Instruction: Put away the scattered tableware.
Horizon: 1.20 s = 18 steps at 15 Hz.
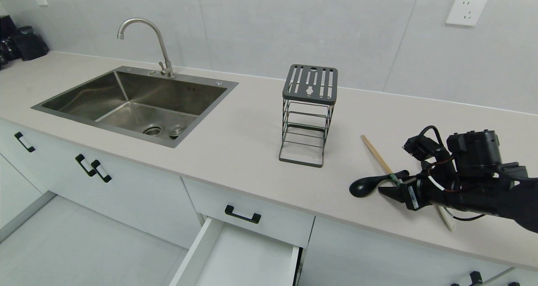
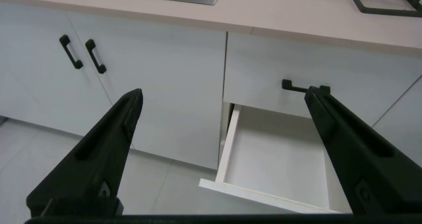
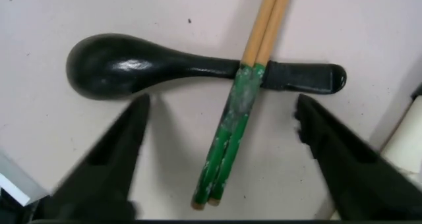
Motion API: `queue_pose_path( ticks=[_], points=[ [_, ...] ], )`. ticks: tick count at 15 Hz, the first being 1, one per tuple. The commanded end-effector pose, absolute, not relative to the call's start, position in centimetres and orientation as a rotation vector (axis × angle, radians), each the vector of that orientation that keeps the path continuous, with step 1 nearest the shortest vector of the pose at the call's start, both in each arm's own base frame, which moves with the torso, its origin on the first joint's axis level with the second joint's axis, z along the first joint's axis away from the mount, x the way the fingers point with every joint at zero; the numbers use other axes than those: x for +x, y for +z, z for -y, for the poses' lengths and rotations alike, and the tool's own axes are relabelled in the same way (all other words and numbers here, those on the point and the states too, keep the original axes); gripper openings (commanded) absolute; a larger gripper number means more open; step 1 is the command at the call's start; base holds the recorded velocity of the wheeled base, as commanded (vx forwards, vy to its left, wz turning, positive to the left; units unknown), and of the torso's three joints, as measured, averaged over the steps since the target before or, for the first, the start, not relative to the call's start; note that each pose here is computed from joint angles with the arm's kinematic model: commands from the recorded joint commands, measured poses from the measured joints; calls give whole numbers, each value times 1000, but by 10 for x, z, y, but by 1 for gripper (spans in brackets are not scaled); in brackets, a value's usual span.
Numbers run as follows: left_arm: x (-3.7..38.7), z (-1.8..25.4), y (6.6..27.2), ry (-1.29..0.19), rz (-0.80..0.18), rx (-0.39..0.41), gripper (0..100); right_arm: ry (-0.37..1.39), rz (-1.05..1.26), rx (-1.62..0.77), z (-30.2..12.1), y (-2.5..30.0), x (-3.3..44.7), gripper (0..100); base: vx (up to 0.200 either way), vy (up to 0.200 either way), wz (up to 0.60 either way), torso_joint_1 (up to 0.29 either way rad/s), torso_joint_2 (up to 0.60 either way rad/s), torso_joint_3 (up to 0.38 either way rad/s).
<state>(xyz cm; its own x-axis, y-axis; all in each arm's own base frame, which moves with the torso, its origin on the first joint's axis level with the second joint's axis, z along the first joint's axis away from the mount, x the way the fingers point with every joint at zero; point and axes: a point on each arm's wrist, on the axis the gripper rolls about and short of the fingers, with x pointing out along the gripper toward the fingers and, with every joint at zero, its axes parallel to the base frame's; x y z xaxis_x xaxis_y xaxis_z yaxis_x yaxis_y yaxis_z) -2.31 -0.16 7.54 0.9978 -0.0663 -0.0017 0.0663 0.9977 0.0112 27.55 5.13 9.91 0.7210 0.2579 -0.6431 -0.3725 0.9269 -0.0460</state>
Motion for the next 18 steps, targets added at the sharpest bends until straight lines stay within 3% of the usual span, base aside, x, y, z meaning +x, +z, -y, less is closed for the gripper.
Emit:
queue_pose_path(
  ticks=[1,5,13,18],
  points=[
    [-23,2,75,-66,-3,11,100,333,-678,-171,-46,100,279,0,0,0,0,0,0,0],
    [-23,2,75,-66,-3,11,100,272,-676,-149,-29,102,280,0,0,0,0,0,0,0],
    [-23,2,75,-66,-3,11,100,315,-377,-188,-30,151,184,0,0,0,0,0,0,0],
    [-23,2,75,-66,-3,11,100,398,-236,-202,-40,171,148,0,0,0,0,0,0,0]
  ],
)
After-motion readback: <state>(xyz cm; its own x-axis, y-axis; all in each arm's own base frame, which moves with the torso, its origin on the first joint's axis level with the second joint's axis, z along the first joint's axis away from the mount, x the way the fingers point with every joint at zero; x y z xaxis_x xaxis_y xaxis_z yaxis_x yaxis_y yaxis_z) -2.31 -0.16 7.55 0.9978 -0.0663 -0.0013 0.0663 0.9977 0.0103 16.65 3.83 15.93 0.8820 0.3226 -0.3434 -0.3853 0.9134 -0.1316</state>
